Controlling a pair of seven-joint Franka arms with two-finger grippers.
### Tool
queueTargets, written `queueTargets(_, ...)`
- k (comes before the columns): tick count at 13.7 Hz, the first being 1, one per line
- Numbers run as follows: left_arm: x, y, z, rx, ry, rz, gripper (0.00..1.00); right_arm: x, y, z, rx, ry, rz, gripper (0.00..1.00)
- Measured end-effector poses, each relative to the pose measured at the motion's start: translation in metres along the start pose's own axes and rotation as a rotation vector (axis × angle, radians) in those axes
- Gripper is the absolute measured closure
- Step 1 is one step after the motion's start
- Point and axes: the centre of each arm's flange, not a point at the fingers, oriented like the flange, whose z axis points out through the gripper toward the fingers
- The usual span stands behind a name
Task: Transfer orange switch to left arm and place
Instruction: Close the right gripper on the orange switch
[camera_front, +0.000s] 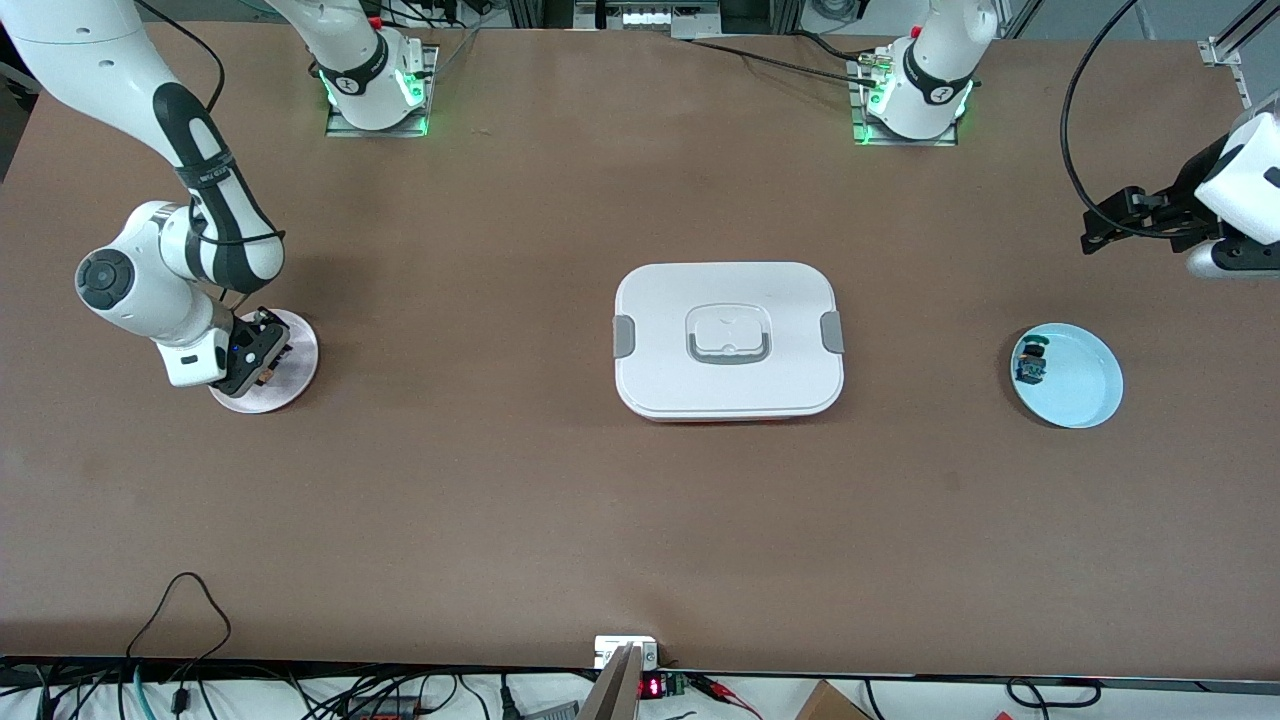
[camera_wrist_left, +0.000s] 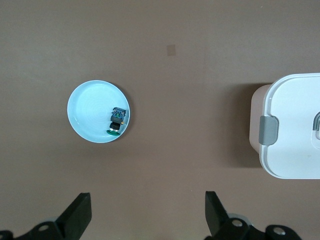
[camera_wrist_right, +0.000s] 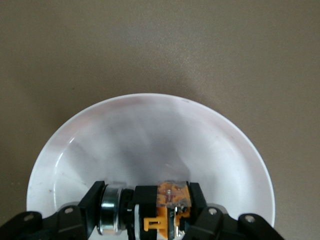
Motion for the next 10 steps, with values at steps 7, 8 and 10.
queueTargets(7,0.0,0.0,0.0,0.0,0.0,0.0,0.0,0.004,0.004,-0.01,0.017,-0.003,-0.048,0.28)
queueTargets(8,0.0,0.0,0.0,0.0,0.0,0.0,0.0,0.006,0.005,-0.018,0.036,-0.006,-0.07,0.28)
queueTargets(10,0.0,0.0,0.0,0.0,0.0,0.0,0.0,0.013,0.005,-0.036,0.065,-0.008,-0.108,0.28)
